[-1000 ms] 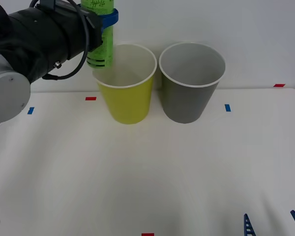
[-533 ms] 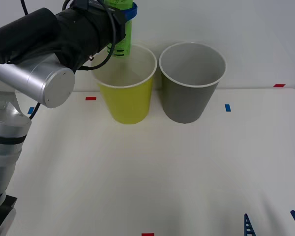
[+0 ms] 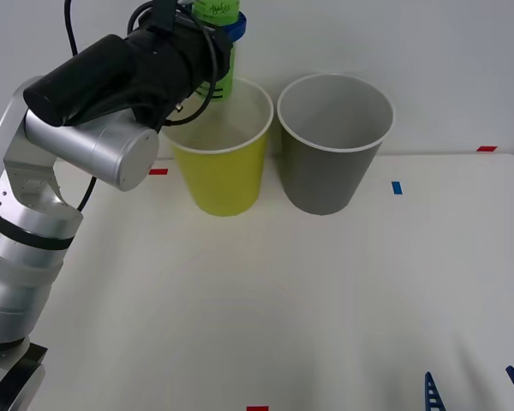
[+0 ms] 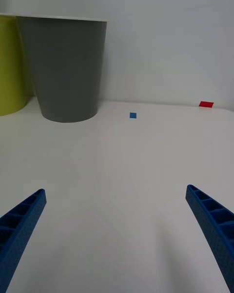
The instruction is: Put cans in the gray bin and PET bottles in the light green bin.
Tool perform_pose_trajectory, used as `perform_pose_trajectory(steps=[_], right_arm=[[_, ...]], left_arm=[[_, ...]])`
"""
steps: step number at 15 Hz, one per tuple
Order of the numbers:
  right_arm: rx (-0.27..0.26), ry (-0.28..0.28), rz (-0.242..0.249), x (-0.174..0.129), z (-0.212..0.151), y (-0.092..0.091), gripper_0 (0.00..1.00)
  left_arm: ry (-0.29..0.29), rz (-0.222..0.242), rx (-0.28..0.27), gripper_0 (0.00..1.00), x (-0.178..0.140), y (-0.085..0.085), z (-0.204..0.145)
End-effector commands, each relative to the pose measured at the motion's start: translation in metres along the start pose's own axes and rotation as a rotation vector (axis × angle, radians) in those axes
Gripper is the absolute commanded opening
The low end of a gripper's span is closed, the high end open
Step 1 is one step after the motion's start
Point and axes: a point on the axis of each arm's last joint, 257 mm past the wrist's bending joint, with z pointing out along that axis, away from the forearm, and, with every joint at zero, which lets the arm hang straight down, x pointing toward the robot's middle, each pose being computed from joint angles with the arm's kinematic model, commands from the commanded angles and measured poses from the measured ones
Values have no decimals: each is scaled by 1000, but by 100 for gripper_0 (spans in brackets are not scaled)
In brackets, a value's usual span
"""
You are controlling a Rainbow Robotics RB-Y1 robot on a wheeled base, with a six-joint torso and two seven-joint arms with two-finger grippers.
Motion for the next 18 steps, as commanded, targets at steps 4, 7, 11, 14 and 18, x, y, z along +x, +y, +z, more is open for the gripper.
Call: perform_pose_trajectory(steps=[4,7,11,14,18], right_arm=[[0,0,0,0,0,0,100],[0,0,0,0,0,0,100],[0,0,0,0,0,0,100],[0,0,0,0,0,0,100],[0,0,0,0,0,0,100]], left_arm=[[-11,-49,13,0,-4,-4,0],[-14,-57,13,100,-4,-4,0],[-17,-37,1,100,-4,1,-1],[-32,-82,32,100,-12,-4,-4],[-71,-57,50,100,-34,-2,-20]])
